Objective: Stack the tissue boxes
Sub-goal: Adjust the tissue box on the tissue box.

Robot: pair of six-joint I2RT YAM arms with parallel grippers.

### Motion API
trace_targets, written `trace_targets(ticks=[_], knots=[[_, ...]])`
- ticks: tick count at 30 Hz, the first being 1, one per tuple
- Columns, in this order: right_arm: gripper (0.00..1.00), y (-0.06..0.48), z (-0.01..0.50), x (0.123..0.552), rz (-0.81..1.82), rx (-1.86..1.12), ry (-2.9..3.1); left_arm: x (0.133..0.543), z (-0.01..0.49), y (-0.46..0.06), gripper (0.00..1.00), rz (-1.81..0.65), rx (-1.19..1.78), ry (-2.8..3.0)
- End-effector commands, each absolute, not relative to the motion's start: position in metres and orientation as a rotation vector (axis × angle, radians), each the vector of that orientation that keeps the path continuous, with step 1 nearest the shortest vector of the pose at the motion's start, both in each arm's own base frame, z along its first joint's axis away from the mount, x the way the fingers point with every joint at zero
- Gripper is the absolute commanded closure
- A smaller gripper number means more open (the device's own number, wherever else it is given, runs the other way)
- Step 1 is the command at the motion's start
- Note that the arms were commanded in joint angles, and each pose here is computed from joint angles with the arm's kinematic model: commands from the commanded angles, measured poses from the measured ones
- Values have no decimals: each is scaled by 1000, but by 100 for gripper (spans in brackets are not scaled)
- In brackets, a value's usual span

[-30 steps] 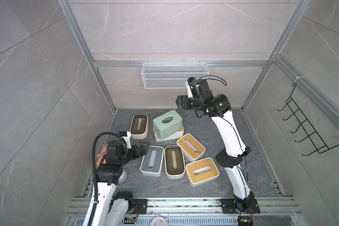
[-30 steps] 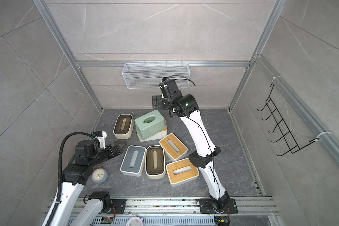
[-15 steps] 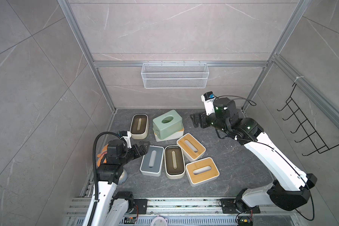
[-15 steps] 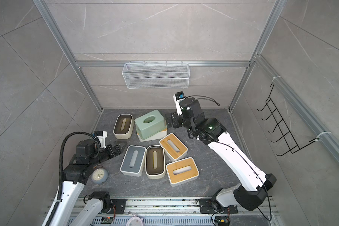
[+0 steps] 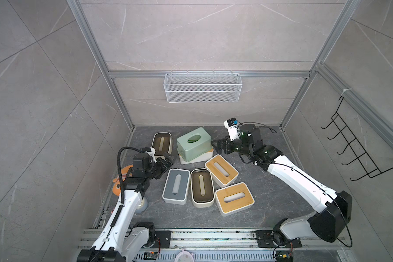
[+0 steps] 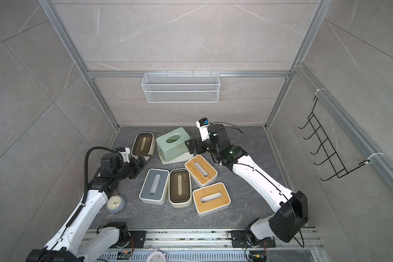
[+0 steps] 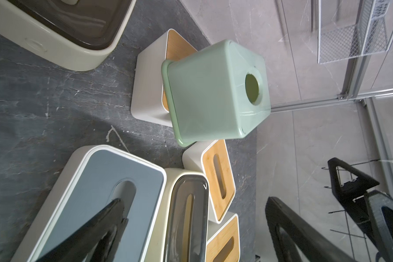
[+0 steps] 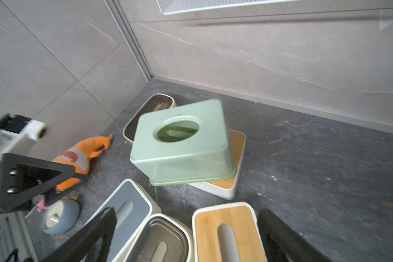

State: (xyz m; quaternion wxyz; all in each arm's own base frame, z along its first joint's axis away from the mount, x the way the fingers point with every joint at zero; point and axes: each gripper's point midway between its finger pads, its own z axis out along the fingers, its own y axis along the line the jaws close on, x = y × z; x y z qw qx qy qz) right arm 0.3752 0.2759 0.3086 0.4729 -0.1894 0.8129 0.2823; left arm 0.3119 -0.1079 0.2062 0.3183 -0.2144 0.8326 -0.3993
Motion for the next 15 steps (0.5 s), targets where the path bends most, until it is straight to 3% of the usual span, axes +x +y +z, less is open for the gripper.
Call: trace_targets(ticks=[1,15], knots=[[0,294,322,394,867,-469,1877,342,249,-116,1,-1175,-557,2050],[0,310,283,471,865,-462,1990,410,249,-140,0,-1211,-555,2113]])
